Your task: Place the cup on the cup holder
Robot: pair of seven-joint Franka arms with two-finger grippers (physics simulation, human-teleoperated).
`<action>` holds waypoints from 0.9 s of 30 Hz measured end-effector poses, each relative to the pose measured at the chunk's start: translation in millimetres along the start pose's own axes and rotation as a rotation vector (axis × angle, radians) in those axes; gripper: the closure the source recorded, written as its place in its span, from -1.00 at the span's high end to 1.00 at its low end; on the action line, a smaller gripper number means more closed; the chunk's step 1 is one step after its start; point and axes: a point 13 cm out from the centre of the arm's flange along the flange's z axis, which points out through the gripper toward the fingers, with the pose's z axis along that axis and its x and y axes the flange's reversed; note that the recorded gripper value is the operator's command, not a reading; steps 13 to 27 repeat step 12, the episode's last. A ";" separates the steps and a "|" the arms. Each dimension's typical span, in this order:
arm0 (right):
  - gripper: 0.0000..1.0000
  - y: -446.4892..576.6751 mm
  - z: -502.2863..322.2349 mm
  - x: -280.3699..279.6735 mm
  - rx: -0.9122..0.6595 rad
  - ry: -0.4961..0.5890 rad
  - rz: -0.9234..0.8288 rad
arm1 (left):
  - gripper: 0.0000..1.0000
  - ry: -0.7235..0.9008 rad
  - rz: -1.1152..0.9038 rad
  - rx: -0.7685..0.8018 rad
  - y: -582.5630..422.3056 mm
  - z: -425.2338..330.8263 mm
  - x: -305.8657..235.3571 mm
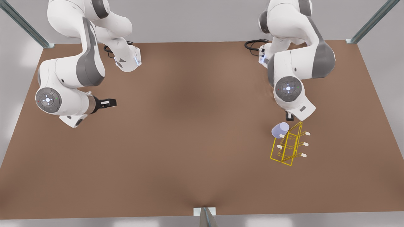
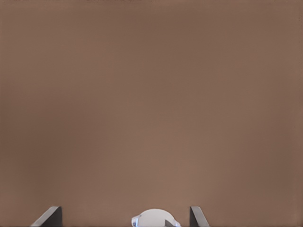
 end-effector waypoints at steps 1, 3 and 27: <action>1.00 2.9 -2.5 -0.1 0.011 -0.006 -0.005 | 1.00 0.129 0.198 -0.021 -3.2 13.4 12.3; 1.00 5.5 -4.9 0.2 0.025 -0.012 -0.007 | 1.00 0.232 0.399 0.008 17.3 24.5 9.9; 1.00 8.0 -27.8 26.2 0.030 -0.058 0.007 | 1.00 0.247 0.829 0.121 36.3 -2.0 -11.8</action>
